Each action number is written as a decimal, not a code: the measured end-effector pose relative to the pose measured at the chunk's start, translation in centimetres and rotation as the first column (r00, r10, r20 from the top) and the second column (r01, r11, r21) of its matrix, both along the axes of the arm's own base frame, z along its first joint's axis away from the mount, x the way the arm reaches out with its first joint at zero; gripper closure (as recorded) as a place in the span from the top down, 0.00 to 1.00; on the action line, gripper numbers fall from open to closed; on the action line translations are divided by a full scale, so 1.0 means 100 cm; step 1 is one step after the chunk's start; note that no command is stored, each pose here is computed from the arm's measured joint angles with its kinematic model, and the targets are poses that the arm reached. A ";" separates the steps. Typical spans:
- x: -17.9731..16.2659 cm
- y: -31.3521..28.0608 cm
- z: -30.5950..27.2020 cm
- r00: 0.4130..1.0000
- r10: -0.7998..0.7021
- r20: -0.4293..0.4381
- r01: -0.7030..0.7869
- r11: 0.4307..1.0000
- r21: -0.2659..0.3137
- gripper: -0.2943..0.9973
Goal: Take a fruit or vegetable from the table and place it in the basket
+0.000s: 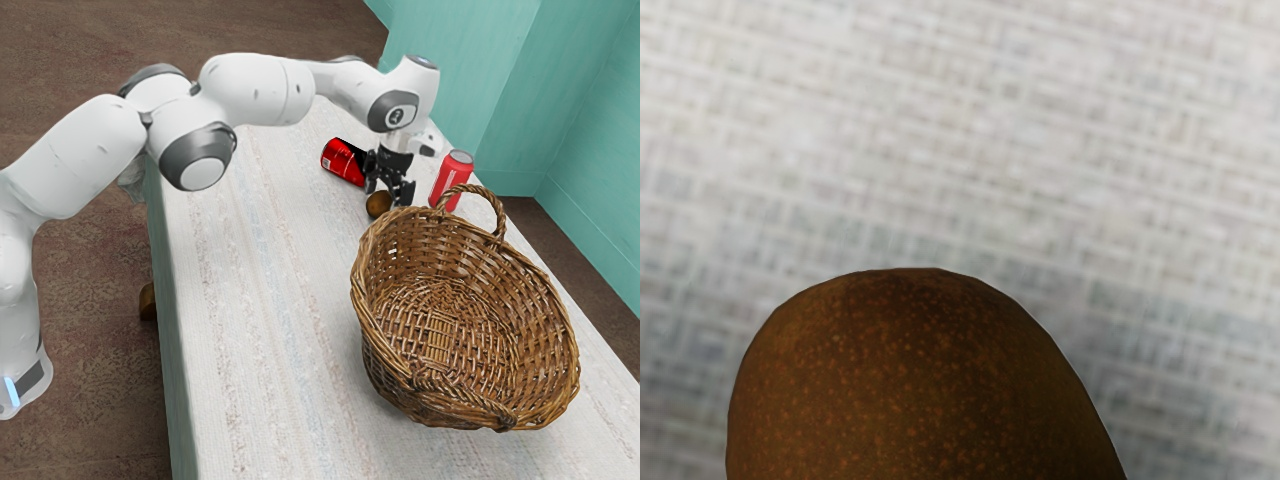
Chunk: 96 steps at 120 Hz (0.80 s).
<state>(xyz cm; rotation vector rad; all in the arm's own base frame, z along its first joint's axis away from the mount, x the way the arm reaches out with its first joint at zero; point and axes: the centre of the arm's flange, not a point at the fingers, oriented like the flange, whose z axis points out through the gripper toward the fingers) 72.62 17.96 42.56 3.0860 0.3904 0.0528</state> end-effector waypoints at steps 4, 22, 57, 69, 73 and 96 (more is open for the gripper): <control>0.000 0.000 -0.001 1.000 0.001 0.000 -0.001 1.000 -0.002 0.75; 0.002 -0.001 -0.004 1.000 0.000 -0.001 0.000 1.000 -0.005 0.64; 0.000 -0.002 0.015 1.000 -0.002 0.022 0.002 1.000 0.003 0.44; -0.010 -0.009 0.067 0.996 -0.014 0.083 0.013 1.000 0.005 0.44; -0.015 -0.015 0.092 0.994 -0.023 0.110 0.023 1.000 0.005 0.43; -0.052 -0.085 0.217 0.959 -0.141 0.245 0.141 0.990 0.017 0.44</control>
